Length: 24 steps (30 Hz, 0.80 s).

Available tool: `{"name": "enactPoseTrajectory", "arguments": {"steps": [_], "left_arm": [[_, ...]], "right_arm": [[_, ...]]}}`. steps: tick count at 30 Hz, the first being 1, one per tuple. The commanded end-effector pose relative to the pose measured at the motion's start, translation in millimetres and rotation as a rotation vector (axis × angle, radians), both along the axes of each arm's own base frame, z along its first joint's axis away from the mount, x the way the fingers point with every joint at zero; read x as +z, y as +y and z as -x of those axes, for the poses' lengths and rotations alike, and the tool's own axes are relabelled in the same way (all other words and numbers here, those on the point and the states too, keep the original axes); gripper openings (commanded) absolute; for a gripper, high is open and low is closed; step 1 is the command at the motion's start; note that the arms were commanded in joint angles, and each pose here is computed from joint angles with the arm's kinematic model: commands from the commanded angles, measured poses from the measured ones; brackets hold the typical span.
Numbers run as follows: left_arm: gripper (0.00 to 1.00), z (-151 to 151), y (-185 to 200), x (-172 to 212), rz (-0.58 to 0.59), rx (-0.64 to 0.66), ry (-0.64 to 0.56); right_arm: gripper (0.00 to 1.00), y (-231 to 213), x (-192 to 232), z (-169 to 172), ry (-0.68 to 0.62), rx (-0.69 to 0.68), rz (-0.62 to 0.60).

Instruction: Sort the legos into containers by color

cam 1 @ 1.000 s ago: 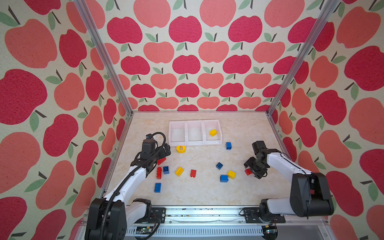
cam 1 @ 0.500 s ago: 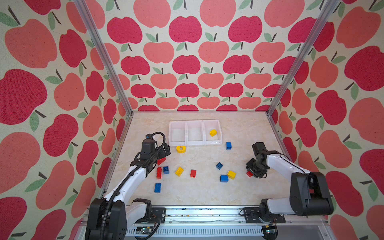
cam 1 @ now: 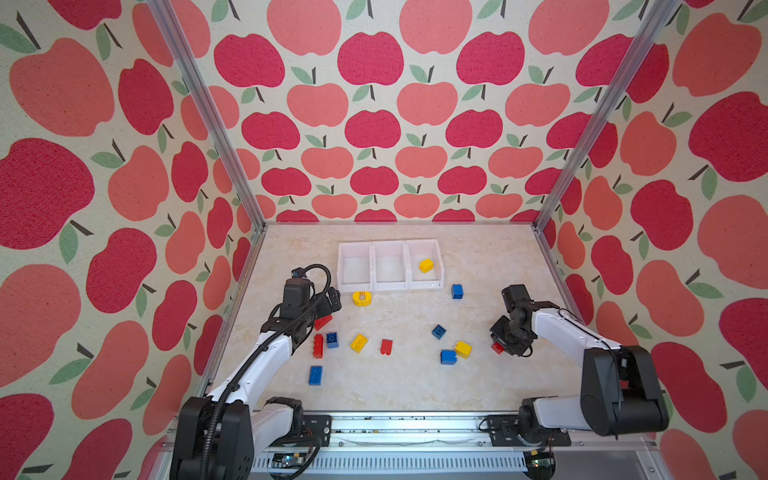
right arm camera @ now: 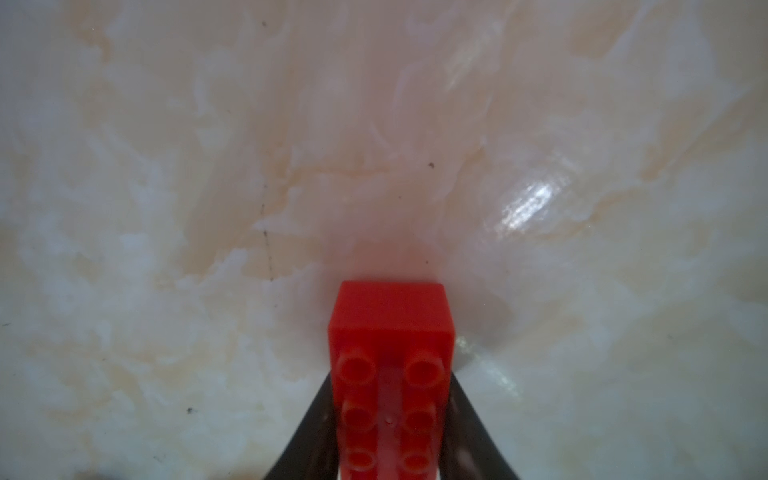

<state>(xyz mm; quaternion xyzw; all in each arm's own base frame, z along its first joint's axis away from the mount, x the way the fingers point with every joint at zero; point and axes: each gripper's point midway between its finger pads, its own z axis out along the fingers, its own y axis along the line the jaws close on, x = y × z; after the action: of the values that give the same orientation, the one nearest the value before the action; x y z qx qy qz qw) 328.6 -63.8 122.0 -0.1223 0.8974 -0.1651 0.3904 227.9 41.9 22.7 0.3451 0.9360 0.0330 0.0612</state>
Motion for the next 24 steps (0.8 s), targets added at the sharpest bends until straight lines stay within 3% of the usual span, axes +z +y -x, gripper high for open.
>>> {"name": "enactPoseTrajectory", "arguments": {"steps": [1, 15, 24], "left_arm": [[0.99, 4.1, 0.7, 3.0, 0.009, 0.001, 0.007], [0.99, 9.4, 1.6, 7.1, 0.016, 0.007, -0.008], [0.99, 14.8, 3.1, 5.3, 0.023, 0.015, -0.009]], "right_arm": [[0.21, 0.9, 18.2, -8.7, -0.040, 0.046, 0.039], [0.20, 38.5, 88.5, -39.5, -0.217, 0.280, 0.110], [0.20, 118.7, 128.7, -80.0, -0.350, 0.578, 0.105]]}}
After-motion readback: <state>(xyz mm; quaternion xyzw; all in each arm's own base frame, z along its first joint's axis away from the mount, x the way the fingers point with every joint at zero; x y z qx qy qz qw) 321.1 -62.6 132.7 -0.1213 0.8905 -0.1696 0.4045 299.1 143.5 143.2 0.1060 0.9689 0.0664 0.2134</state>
